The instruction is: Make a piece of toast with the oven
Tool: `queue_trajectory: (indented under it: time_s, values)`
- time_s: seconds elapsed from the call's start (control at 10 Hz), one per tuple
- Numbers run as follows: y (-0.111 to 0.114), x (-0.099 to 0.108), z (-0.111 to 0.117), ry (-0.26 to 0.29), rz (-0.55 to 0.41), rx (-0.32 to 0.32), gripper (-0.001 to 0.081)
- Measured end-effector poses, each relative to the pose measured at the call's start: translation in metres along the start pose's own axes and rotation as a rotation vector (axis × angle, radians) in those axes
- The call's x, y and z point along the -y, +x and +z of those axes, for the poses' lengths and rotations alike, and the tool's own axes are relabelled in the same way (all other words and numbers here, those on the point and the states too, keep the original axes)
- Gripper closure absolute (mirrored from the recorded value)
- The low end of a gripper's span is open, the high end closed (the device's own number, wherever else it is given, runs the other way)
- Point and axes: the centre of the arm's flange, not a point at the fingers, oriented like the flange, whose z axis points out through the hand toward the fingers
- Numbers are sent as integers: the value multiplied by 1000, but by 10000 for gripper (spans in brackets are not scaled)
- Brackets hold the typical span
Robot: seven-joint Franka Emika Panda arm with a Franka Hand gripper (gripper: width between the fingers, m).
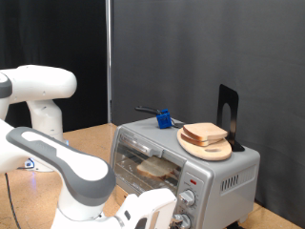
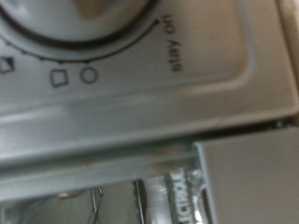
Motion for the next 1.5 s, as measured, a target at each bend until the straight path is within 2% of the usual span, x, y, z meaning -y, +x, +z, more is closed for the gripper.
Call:
queue_trajectory:
  time_s: [0.1, 0.2, 0.6, 0.8, 0.9, 1.1, 1.2, 1.4, 1.5]
  values:
    - [1, -1, 0, 0, -1, -2, 741]
    - [1, -1, 0, -1, -2, -3, 793]
    - [1, -6, 0, -9, -14, 2, 805]
    - [-4, -9, 2, -5, 91, 22, 806]
    - [-4, -13, 4, 14, 196, 36, 806]
    - [-5, -22, 5, 91, 387, 55, 806]
    - [-5, -26, 5, 123, 437, 61, 806]
    - [-7, -28, 5, 152, 484, 54, 806]
    - [-7, -29, 5, 153, 444, 52, 806]
